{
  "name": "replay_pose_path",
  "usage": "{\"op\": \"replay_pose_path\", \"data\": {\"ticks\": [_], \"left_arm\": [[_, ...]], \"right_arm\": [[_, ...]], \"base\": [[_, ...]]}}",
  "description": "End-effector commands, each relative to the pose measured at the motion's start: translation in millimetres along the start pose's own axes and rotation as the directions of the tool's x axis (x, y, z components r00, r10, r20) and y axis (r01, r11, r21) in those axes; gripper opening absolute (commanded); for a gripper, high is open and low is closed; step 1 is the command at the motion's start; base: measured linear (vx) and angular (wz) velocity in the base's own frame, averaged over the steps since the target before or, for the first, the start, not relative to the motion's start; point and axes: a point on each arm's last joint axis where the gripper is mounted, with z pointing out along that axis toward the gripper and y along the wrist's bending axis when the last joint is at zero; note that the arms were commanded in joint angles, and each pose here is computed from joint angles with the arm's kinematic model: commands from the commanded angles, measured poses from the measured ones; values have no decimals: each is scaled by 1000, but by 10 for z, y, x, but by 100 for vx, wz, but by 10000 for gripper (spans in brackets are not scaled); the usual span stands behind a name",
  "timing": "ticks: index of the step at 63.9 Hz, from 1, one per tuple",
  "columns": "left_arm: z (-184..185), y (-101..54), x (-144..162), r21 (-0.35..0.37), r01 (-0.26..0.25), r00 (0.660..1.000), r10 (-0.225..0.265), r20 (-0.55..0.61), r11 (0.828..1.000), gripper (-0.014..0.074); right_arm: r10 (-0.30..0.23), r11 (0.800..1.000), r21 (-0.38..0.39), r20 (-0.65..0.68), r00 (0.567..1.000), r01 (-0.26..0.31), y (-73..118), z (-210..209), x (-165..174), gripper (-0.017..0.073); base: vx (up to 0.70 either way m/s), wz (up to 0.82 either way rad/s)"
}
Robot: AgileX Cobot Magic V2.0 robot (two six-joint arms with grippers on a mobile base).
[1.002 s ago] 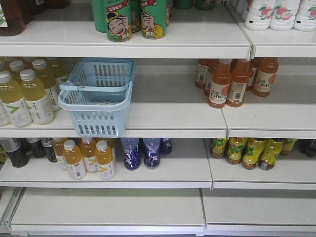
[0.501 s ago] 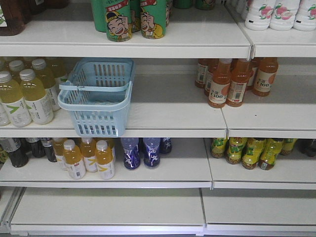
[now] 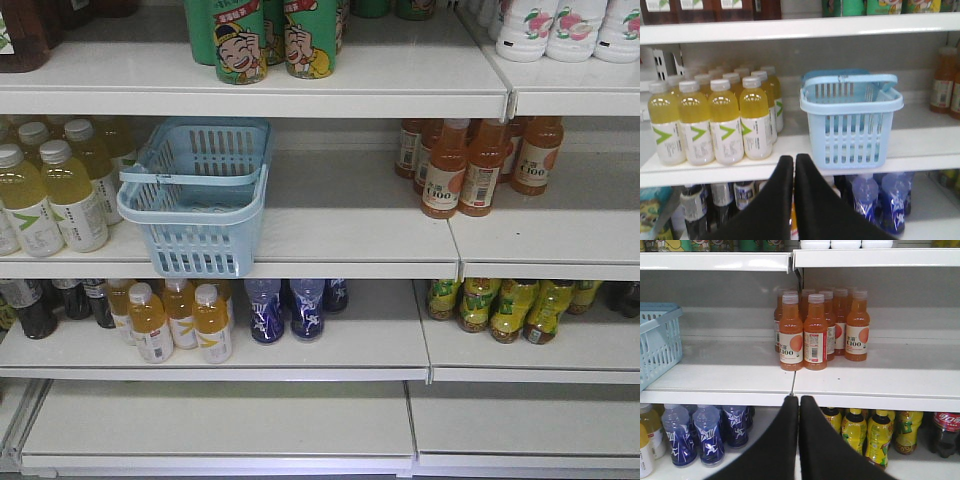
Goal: Place coke in basket with both arms
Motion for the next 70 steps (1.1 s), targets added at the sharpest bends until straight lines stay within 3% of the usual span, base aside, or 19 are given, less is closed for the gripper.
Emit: {"op": "replay_pose_path", "data": {"ticks": [1, 3, 8, 11, 26, 36, 49, 64, 70], "left_arm": [[-41, -11, -222, 14, 3, 975, -6, 223, 1000, -6], [-54, -12, -281, 20, 28, 967, -32, 255, 999, -6], [-100, -13, -515, 51, 140, 942, -149, 301, 989, -6], [-111, -19, -642, 60, 169, 938, -179, 295, 984, -6], [131, -47, -1060, 19, 92, 991, -93, 97, 996, -6], [491, -57, -1241, 1, 94, 995, -93, -40, 996, -6], [785, -58, -1248, -7, 112, 991, -112, -79, 994, -6], [864, -56, -1212, -10, 111, 989, -111, -97, 994, -6], [863, -56, -1208, -9, 89, 991, -90, -102, 996, -3]], "right_arm": [[-10, 1000, 1, 82, 997, 10, 1, -10, -41, -9], [-10, 1000, 1, 82, 997, 10, 1, -10, -41, -9], [-10, 1000, 1, 82, 997, 10, 1, -10, -41, -9], [-10, 1000, 1, 82, 997, 10, 1, -10, -41, -9], [-10, 1000, 1, 82, 997, 10, 1, -10, -41, -9], [-10, 1000, 1, 82, 997, 10, 1, -10, -41, -9], [-10, 1000, 1, 82, 997, 10, 1, -10, -41, -9], [-10, 1000, 1, 82, 997, 10, 1, -10, -41, -9], [-10, 1000, 1, 82, 997, 10, 1, -10, -41, -9]], "base": [[0, 0], [0, 0], [0, 0], [0, 0], [0, 0], [0, 0], [0, 0], [0, 0], [0, 0]]}}
